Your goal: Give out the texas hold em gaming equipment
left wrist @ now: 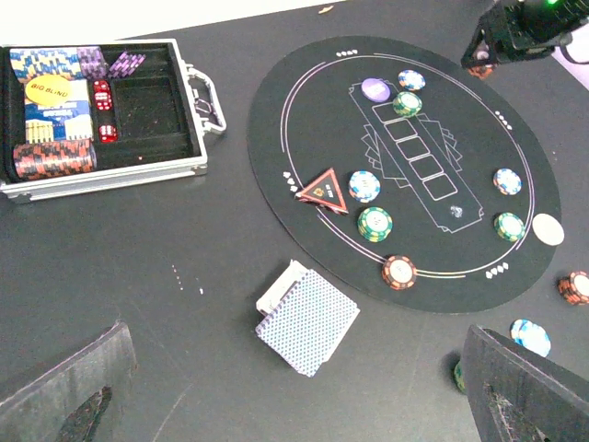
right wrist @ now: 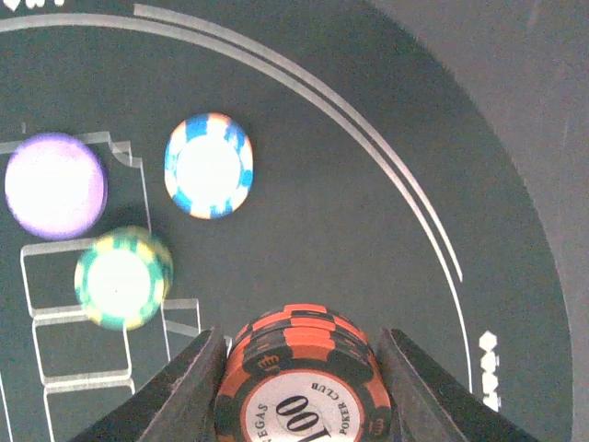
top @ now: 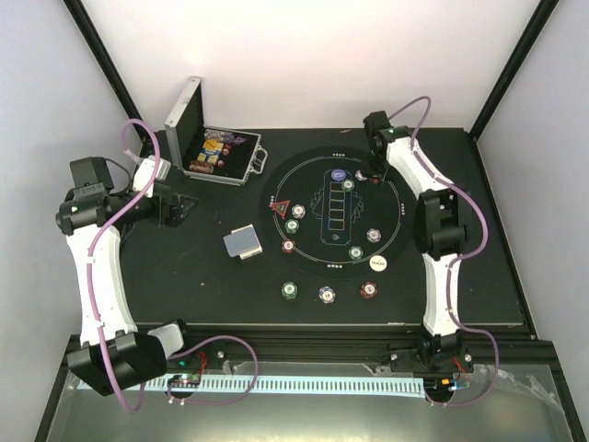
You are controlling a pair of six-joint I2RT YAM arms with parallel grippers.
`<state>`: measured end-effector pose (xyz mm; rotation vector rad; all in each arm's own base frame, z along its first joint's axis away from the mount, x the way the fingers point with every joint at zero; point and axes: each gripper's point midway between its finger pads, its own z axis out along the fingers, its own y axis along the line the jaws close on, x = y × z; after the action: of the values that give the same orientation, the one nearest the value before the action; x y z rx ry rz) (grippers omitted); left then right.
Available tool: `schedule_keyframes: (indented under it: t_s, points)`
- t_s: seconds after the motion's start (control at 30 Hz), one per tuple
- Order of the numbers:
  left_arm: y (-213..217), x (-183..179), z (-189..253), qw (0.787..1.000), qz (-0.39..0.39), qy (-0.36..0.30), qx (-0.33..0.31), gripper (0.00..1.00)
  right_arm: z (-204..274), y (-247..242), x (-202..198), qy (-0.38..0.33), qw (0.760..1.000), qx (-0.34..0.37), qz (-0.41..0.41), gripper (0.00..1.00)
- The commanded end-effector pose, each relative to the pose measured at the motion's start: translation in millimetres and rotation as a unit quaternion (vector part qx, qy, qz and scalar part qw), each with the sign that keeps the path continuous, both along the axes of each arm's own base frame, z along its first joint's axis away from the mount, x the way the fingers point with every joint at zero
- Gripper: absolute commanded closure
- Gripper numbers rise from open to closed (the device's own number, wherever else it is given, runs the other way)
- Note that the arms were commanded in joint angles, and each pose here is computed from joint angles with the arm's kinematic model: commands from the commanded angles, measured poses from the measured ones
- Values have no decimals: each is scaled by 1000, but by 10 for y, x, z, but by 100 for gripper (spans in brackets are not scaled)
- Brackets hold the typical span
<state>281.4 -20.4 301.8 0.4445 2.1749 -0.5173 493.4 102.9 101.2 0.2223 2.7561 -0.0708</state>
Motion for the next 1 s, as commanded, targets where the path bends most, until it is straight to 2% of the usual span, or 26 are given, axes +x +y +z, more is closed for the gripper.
schedule_keyframes:
  t_s: [0.0,0.47,0.53,0.7,0.8,0.97]
  points:
    - [39,29,109,1000,-1,-13,12,1,-14,-127,238,1,1000,-1,-7,66]
    - [52,98,108,1000,0,-9,3,1,-679,-298,560,29,999,7,-33,64]
    - [53,100,104,1000,0,-8,2,1,-717,-282,579,30,999,11,-31,60]
    - [52,100,94,1000,0,-6,1,1,-625,-236,589,27,999,24,-28,36]
    - [49,80,80,1000,-1,-5,4,1,-432,-236,556,17,999,26,-28,31]
    - [52,64,58,1000,-3,-1,8,1,29,-202,288,-5,999,30,-26,30]
